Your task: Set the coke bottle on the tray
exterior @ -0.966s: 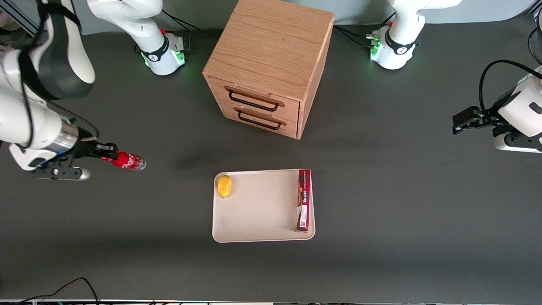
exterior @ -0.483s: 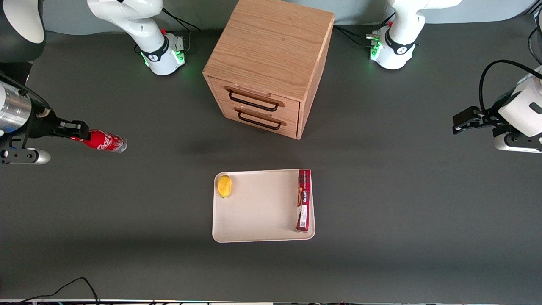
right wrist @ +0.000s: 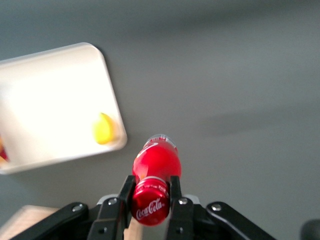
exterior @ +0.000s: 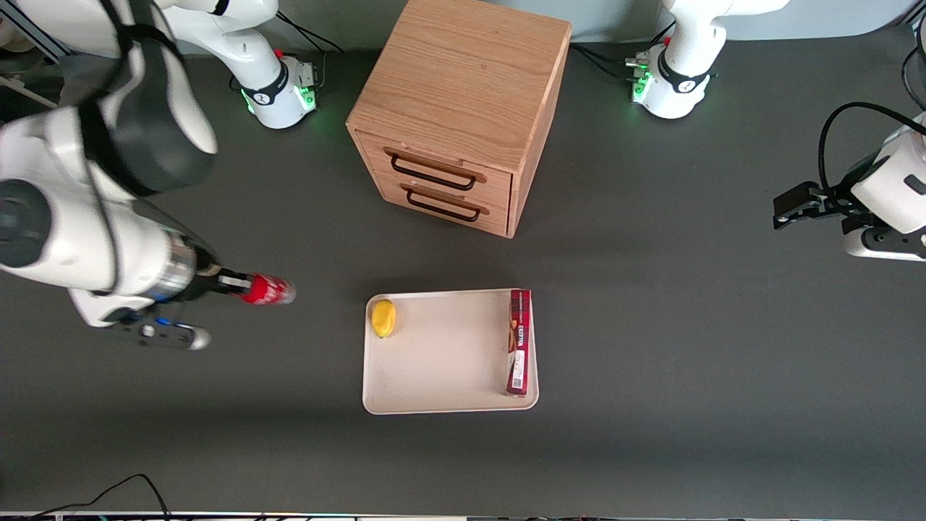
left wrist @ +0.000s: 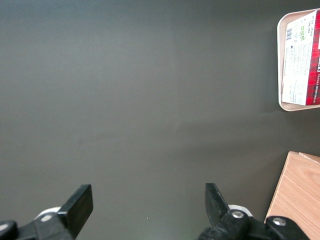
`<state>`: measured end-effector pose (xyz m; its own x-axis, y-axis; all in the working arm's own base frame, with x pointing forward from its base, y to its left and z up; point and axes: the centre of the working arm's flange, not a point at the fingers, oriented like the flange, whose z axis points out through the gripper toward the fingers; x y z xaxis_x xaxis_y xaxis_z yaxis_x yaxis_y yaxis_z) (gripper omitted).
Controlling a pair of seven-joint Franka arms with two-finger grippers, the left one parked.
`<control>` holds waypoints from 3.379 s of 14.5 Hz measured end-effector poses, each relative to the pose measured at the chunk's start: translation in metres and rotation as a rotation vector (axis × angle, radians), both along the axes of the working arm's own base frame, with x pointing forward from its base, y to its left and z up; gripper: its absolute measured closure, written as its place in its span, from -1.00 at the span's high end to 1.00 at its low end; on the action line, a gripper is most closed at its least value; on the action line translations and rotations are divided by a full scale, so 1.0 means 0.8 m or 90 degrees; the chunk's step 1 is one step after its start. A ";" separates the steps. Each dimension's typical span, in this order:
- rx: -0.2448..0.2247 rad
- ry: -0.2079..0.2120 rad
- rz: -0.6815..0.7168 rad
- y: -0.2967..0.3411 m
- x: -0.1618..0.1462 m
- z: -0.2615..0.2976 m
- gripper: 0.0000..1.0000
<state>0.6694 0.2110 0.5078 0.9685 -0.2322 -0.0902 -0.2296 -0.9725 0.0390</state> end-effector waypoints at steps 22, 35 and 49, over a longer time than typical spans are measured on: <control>-0.003 -0.173 -0.068 0.154 0.059 -0.227 -0.37; -0.027 -0.121 -0.058 0.095 0.051 -0.116 1.00; -0.002 -0.054 0.069 -0.182 -0.161 0.074 1.00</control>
<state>0.5405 0.0655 0.5672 0.9920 -0.1264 -0.0069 -0.1262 -0.9917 0.0263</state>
